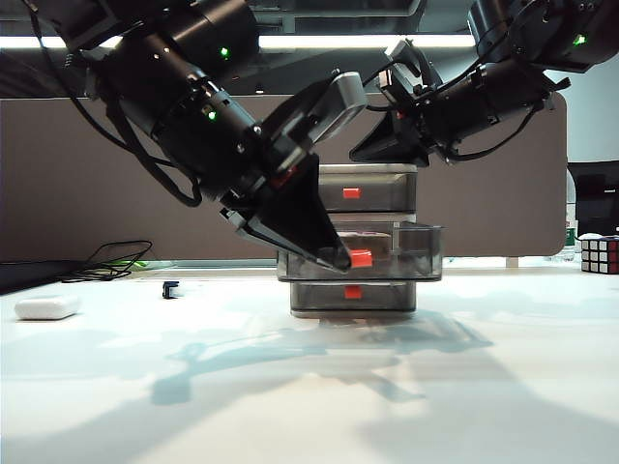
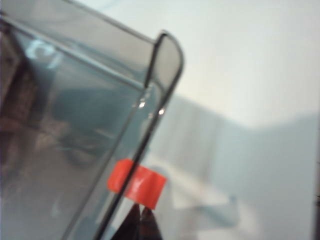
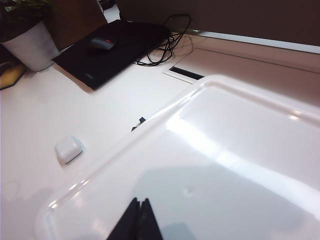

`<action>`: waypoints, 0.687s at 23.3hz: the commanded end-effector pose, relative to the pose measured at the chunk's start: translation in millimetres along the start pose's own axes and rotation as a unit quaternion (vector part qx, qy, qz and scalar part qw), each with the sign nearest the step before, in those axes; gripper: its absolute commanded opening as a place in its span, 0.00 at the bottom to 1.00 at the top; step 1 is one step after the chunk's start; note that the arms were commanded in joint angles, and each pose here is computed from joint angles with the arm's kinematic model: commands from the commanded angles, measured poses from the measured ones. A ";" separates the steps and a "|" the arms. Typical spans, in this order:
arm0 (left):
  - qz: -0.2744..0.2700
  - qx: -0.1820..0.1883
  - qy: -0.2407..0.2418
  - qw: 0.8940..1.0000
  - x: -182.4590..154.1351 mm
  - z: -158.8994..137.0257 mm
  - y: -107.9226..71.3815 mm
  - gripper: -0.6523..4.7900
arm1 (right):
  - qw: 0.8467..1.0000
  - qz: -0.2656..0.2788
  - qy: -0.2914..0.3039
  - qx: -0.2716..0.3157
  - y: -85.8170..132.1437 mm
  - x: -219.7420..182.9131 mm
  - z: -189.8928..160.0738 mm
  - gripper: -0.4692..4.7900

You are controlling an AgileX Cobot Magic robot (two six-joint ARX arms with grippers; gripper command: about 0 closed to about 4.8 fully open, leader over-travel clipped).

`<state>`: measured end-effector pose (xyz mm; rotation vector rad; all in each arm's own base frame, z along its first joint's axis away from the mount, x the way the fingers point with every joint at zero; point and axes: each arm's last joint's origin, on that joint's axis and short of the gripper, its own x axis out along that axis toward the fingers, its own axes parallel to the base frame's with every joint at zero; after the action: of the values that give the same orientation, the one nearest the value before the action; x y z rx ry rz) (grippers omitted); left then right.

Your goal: Open the second layer of the drawer on the table, pick up a pack of napkins on the table and put it in, and finally close the drawer.

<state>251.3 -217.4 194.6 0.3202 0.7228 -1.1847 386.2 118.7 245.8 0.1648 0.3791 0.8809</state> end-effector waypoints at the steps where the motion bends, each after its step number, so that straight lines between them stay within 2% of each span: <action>1: 0.053 0.010 -0.009 0.998 0.5 4.0 4.5 0.11 | 1.000 -0.001 0.000 -0.004 1.2 -0.3 1.5 0.08; 5: 0.075 0.017 -0.023 0.997 0.4 7.3 6.5 0.11 | 1.000 -0.006 0.009 0.004 0.8 -0.3 -0.7 0.08; 7: 0.082 0.023 -0.035 0.996 0.1 10.0 7.3 0.11 | 0.999 -0.038 0.033 0.012 -1.4 -0.6 -6.5 0.08; 12: 0.102 0.024 -0.036 0.994 -0.2 10.9 8.6 0.11 | 0.995 -0.071 0.069 0.020 -3.4 -1.7 -14.6 0.08; 16: 0.130 0.029 -0.047 0.990 -1.0 14.2 10.7 0.11 | 0.994 -0.072 0.079 0.026 -3.4 -2.0 -16.7 0.08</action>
<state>263.1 -220.0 200.2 0.3889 0.5919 -0.9981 383.7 116.7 245.9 0.1042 0.4418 0.7774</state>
